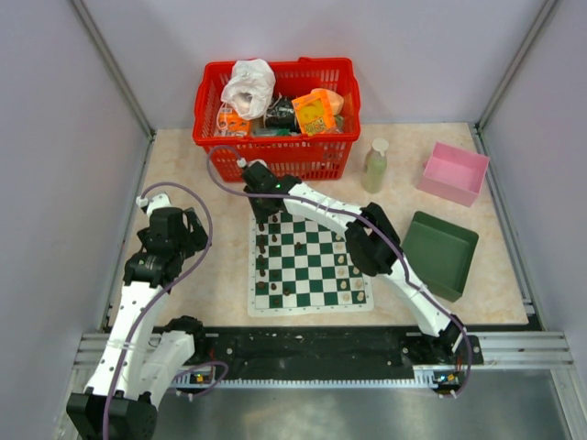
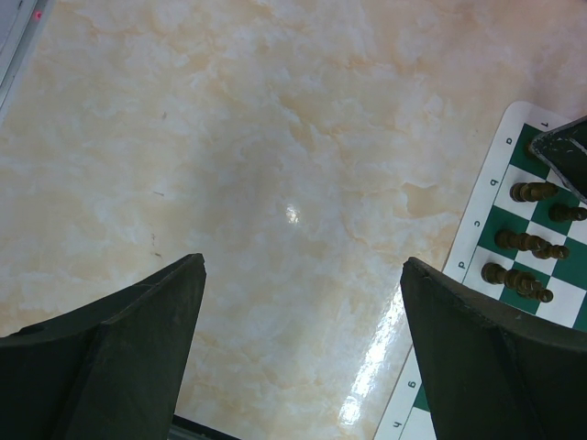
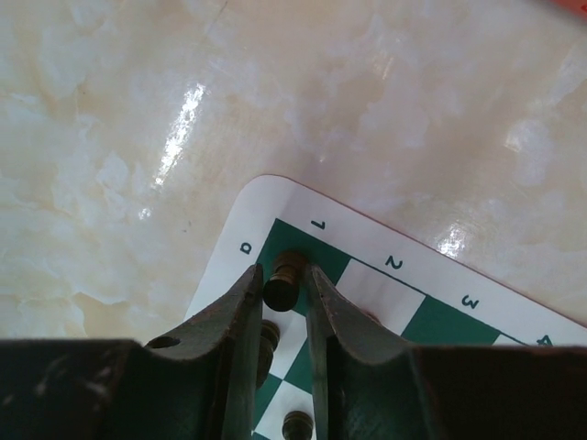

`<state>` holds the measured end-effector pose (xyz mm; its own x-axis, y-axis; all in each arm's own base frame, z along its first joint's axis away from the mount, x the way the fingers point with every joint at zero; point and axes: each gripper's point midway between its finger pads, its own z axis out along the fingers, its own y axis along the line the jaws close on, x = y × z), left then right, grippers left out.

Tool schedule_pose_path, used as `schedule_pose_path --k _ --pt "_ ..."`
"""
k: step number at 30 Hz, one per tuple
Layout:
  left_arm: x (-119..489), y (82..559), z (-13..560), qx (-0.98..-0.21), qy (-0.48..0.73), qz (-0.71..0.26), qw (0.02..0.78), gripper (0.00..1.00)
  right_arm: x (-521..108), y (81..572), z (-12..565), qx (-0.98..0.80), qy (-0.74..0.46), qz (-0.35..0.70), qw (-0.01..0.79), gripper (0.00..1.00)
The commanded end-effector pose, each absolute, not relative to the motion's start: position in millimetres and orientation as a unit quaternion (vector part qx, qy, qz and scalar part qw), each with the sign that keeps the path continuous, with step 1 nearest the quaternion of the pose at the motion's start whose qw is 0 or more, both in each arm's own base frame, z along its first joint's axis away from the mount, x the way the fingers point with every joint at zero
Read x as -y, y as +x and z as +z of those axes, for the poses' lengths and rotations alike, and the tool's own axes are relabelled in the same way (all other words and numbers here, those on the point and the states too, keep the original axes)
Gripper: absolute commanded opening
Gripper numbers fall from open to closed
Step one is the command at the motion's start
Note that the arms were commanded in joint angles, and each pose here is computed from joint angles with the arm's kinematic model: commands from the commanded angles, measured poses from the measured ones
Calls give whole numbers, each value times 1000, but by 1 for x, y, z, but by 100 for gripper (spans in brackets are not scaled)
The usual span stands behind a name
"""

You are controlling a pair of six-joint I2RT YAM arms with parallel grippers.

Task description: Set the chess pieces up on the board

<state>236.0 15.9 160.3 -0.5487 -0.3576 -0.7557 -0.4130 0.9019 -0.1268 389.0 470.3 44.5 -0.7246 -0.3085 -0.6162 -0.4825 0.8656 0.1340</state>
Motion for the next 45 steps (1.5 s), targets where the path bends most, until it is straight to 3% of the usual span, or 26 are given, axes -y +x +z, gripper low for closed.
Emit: schedule_pose_path --k 1,10,23,26,35,45 --pt "-16 240 167 -873 -220 29 435 93 -482 399 69 -905 -216 169 324 26" --pt "-16 241 168 -872 -221 30 435 93 -482 408 103 -895 -211 176 352 31" --pt "-17 240 167 -872 -221 32 435 93 -429 387 214 -865 -184 184 429 36" --pt "-17 240 167 -872 -222 32 434 93 -409 371 213 -869 -172 183 427 38" --pt "-16 240 166 -874 -221 32 433 93 -365 320 126 -919 -152 152 330 38" --pt "-16 240 165 -875 -220 31 430 93 -363 309 84 -934 -160 142 286 37"
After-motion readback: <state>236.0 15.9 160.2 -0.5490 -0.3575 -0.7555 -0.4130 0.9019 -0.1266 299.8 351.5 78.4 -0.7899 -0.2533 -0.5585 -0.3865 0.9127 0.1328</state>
